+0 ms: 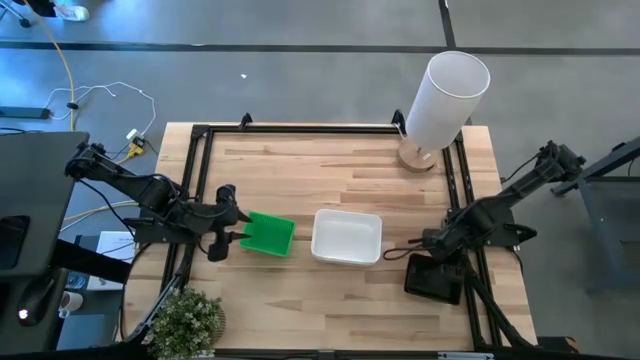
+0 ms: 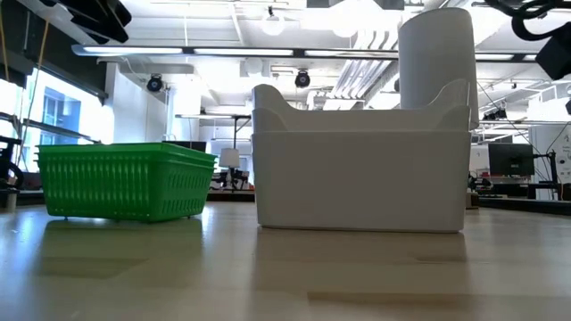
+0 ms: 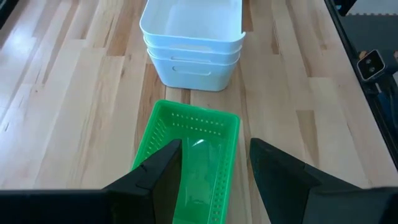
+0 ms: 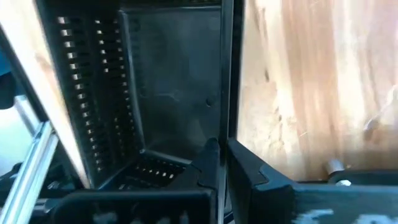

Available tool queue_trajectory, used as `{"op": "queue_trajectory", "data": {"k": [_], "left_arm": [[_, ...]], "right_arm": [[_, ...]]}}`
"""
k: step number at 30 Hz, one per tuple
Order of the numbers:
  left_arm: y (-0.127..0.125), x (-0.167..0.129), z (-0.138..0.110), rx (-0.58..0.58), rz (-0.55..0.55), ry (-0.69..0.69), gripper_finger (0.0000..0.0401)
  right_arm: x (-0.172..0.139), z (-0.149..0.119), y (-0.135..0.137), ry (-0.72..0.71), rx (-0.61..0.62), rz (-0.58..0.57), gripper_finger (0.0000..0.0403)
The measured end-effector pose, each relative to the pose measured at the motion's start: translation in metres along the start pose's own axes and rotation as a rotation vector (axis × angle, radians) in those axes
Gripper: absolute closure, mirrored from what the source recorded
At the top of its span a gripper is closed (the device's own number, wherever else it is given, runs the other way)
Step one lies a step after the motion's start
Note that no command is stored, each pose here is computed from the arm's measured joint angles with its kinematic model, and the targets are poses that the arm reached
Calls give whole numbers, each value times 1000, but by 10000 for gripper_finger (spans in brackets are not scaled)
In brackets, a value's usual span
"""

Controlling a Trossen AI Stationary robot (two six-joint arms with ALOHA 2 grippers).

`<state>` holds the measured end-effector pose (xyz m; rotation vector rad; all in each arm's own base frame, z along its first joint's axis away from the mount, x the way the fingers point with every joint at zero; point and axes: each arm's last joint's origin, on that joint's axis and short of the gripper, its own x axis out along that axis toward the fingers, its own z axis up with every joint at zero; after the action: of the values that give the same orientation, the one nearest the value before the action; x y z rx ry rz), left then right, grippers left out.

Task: Stack baskets by color
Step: Stack the top black bin on the black bin, then adjust the stacked black bins

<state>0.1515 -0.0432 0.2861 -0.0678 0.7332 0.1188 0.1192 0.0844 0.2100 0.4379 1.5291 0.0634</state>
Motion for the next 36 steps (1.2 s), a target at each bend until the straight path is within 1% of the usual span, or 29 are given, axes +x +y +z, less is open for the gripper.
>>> {"op": "queue_trajectory", "data": {"k": [2,4,11,13,15,18,22,26,29,36], "left_arm": [[1,0,1,-6,3,-5,224],[2,1,1,-11,9,-4,224],[7,2,2,-30,31,-4,224],[8,2,3,-36,37,-4,224],[9,3,3,-41,42,-4,224],[11,3,3,-49,50,-5,224],[12,3,4,-54,58,-5,224],[13,3,4,-55,76,-11,224],[13,3,4,-57,80,-12,224],[13,3,4,-54,82,-13,224]], "right_arm": [[1,1,0,-10,2,-17,400],[1,1,0,-9,7,-21,388],[1,1,0,-15,76,-25,301],[-3,2,2,-11,121,-7,281],[-8,3,6,-28,167,7,271],[-18,5,14,-92,184,17,269],[-32,7,29,-233,199,48,277],[-34,10,41,-361,208,80,285],[-27,11,49,-364,235,96,286],[-6,17,78,-251,315,232,287]]}}
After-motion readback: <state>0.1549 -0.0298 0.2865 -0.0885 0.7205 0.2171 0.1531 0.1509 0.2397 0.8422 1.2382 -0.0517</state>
